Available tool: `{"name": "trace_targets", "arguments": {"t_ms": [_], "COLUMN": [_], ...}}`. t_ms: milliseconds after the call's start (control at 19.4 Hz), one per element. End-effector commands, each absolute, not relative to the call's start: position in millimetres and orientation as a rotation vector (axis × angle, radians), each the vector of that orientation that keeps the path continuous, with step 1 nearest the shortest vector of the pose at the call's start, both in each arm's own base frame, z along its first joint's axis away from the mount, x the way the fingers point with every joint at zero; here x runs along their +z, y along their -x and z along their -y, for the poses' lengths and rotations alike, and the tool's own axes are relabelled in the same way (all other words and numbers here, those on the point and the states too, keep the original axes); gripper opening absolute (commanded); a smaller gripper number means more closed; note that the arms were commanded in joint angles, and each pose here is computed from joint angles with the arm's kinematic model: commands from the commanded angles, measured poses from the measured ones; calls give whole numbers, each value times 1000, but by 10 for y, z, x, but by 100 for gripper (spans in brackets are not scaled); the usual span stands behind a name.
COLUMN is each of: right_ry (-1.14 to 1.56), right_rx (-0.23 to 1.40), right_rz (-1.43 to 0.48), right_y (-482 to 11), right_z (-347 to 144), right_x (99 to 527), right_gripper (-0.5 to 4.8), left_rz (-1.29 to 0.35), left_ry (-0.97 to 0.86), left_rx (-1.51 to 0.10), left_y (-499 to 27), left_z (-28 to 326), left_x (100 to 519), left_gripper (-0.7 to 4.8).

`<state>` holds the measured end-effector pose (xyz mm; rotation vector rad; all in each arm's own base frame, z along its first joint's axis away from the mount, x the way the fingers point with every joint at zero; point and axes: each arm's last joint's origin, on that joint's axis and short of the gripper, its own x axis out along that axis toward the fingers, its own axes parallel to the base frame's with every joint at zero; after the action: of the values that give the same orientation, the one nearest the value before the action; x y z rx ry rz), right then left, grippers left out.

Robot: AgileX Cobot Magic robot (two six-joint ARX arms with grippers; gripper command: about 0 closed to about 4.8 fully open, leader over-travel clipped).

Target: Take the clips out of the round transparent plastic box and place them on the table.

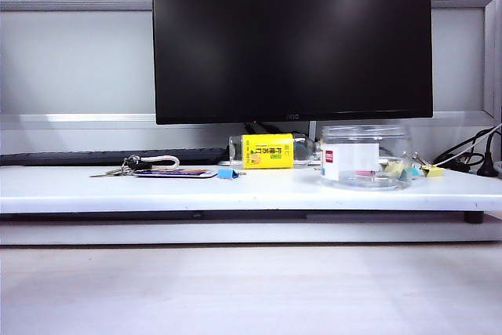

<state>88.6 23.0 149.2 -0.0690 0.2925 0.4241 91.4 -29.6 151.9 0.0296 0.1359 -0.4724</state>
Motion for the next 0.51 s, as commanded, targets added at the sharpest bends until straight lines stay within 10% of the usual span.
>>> {"name": "trace_targets", "arguments": {"t_ms": [51,514], "right_ry": [52,53], "right_rx": [482,478], "right_rz": [-285,-284], "right_y": [-882,-883], "right_z": [-247,-246], "right_x": [1492,1493], "right_gripper": [-1,-1], "left_rz": [-154,-152], "left_ry": [-21,-20], "left_rx": [-509,-508], "left_y": [-908,-909], "left_z": [305,305], "left_x": [1497,1499], "left_gripper": [-6,-6]}}
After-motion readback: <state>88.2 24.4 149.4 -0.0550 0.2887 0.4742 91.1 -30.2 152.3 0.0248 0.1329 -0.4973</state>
